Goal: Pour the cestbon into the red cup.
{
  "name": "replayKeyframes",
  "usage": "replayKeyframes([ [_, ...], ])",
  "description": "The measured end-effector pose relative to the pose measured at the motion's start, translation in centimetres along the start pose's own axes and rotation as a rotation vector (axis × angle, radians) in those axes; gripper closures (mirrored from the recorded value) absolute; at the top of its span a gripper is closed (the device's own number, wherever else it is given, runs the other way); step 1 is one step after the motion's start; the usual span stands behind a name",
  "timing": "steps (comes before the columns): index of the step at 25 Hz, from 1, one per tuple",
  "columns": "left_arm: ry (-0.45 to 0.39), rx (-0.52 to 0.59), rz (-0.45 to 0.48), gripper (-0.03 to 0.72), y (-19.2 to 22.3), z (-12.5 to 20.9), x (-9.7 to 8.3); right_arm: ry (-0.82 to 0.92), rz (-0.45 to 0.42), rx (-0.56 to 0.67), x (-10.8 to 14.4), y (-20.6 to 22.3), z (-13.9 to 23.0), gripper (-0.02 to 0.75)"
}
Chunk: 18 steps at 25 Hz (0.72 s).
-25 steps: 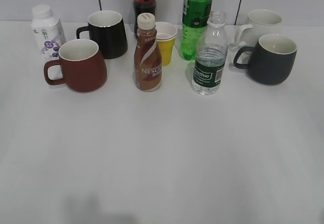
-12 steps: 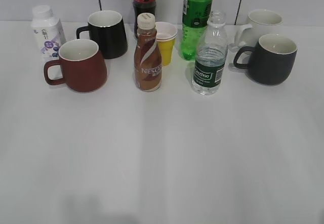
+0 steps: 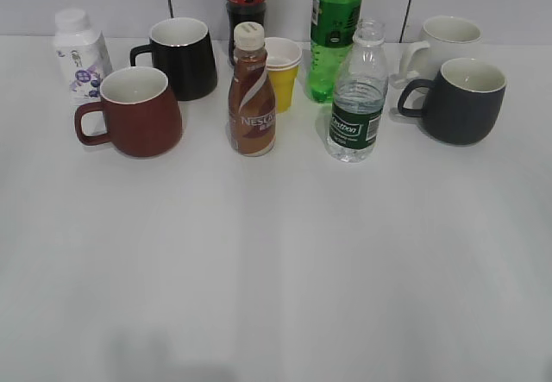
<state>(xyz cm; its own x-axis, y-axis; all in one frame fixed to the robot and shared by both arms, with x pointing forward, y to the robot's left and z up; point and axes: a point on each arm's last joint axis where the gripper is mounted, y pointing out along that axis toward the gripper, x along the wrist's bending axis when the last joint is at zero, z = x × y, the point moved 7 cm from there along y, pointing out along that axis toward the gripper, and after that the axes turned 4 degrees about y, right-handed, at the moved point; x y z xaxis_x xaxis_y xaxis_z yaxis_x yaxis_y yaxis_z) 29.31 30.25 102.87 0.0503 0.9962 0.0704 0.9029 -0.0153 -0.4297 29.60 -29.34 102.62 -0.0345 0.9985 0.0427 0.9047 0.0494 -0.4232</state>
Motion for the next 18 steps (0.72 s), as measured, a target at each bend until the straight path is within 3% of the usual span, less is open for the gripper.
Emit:
replayKeyframes([
  [14, 0.001, -0.002, 0.006, 0.452, 0.0, 0.0, -0.1, 0.000, 0.000, 0.000, 0.0, 0.0, 0.0, 0.182],
  [18, 0.008, -0.055, 0.027, 0.452, -0.2, -1.3, -0.2, 0.000, 0.000, 0.000, 0.0, 0.0, 0.0, 0.182],
])
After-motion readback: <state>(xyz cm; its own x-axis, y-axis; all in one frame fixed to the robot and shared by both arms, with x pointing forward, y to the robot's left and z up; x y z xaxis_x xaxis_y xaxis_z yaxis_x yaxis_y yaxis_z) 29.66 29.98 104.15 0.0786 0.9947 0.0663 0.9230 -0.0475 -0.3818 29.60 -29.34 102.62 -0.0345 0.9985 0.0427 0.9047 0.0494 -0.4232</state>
